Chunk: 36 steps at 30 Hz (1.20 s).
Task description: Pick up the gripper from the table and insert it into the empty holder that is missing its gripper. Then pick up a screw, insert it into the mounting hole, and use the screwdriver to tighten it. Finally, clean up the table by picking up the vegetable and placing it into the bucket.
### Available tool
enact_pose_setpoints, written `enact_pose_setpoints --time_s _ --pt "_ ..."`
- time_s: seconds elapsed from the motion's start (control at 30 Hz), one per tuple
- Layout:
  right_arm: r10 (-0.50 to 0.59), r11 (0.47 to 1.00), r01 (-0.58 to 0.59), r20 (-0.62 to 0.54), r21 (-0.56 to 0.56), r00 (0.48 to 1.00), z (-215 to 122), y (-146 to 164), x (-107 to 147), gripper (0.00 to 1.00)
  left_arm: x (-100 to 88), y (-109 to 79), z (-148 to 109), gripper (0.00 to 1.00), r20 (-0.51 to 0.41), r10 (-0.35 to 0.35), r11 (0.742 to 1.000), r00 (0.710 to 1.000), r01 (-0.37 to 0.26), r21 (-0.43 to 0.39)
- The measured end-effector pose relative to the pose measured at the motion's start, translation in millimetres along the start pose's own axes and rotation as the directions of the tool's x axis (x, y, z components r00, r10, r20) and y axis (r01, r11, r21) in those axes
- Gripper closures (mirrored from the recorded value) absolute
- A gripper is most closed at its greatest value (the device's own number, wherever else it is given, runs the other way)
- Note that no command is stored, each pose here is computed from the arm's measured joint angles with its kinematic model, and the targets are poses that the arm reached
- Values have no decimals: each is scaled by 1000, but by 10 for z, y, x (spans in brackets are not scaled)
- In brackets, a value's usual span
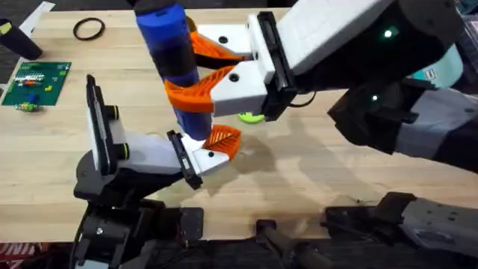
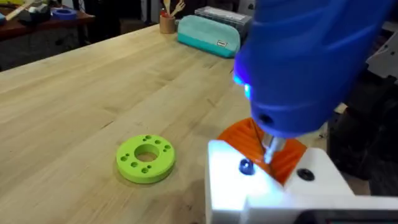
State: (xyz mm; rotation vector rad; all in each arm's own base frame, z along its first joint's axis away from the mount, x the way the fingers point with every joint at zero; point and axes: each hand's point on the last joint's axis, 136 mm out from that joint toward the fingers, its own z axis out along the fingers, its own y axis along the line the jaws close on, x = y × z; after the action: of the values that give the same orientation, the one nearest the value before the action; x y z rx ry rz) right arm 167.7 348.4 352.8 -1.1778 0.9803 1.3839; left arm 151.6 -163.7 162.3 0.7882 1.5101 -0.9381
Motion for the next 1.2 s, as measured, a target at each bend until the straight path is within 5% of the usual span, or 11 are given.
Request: enact_pose_setpoints --time_s 1.2 --pt "-20 999 21 -24 31 1000 -2 -62 76 899 0 0 0 990 0 0 1000 1000 0 0"
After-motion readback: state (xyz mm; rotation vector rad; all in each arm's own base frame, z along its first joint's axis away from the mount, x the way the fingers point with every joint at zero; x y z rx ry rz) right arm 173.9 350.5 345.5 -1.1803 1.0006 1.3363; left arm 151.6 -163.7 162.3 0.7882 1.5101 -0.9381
